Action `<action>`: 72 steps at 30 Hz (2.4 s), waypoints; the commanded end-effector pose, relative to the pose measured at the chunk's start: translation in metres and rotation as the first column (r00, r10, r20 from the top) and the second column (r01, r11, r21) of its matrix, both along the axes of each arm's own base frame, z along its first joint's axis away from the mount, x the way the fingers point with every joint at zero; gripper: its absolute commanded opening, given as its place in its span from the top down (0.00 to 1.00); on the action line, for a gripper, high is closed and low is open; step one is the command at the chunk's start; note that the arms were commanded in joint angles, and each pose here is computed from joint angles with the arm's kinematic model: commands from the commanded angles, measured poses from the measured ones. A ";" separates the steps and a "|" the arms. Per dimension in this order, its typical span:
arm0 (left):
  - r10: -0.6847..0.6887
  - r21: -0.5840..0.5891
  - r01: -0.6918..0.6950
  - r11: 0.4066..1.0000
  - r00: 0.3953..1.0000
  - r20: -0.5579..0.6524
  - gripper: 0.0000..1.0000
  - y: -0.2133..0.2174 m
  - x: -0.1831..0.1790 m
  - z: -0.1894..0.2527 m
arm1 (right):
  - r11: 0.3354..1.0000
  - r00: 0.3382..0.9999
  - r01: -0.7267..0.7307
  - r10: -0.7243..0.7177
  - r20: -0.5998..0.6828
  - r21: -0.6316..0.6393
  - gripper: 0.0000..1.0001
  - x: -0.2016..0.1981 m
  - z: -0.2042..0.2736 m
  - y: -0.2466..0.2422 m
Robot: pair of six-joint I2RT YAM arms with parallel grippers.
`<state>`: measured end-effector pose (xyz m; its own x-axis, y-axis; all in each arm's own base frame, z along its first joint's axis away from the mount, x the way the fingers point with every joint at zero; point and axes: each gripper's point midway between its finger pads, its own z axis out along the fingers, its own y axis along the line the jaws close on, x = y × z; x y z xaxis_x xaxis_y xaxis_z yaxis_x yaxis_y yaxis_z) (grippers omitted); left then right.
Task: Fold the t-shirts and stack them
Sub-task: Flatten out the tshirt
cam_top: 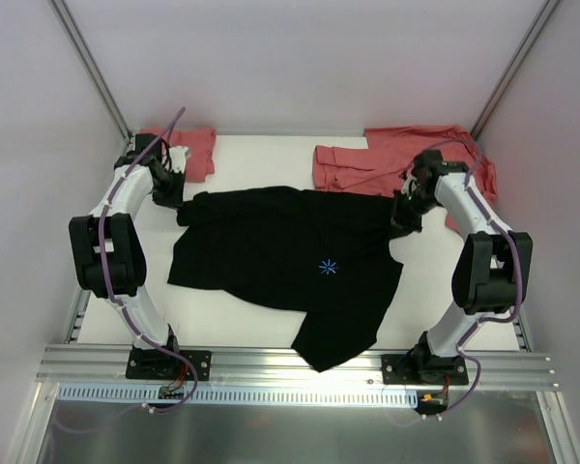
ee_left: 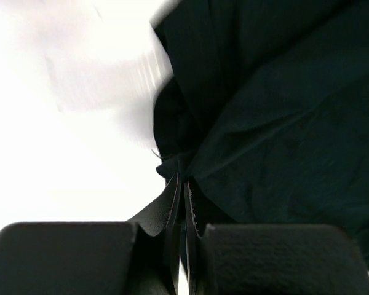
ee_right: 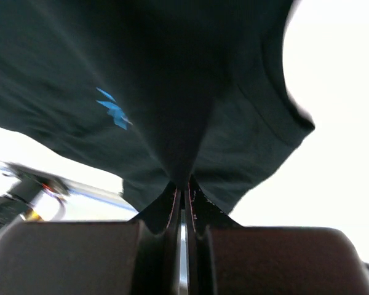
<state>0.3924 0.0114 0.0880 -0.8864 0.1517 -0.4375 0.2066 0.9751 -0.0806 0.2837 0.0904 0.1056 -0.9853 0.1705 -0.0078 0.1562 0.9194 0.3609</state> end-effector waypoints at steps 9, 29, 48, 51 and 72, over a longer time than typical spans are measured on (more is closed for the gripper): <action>0.167 -0.166 -0.101 0.981 0.875 0.454 1.00 -0.012 0.063 0.183 | 0.978 0.872 0.099 -0.174 0.458 0.184 1.00 0.120 0.178 0.003; 0.183 -0.185 -0.056 0.981 0.572 0.800 1.00 -0.021 -0.067 0.349 | 0.914 0.459 -0.014 -0.354 0.815 0.405 1.00 0.060 0.391 -0.009; 0.349 -0.375 -0.102 0.922 0.640 0.684 1.00 -0.031 -0.045 0.319 | 0.898 0.570 0.008 -0.365 0.736 0.439 1.00 0.113 0.349 -0.013; 0.347 -0.374 -0.100 0.922 0.642 0.683 1.00 -0.027 -0.009 0.309 | 0.894 0.566 0.022 -0.380 0.732 0.447 1.00 0.155 0.336 -0.019; 0.244 -0.290 0.171 0.942 0.246 0.938 1.00 -0.051 -0.029 0.508 | 0.834 -0.017 -0.290 -0.495 0.869 0.470 1.00 0.088 0.555 -0.051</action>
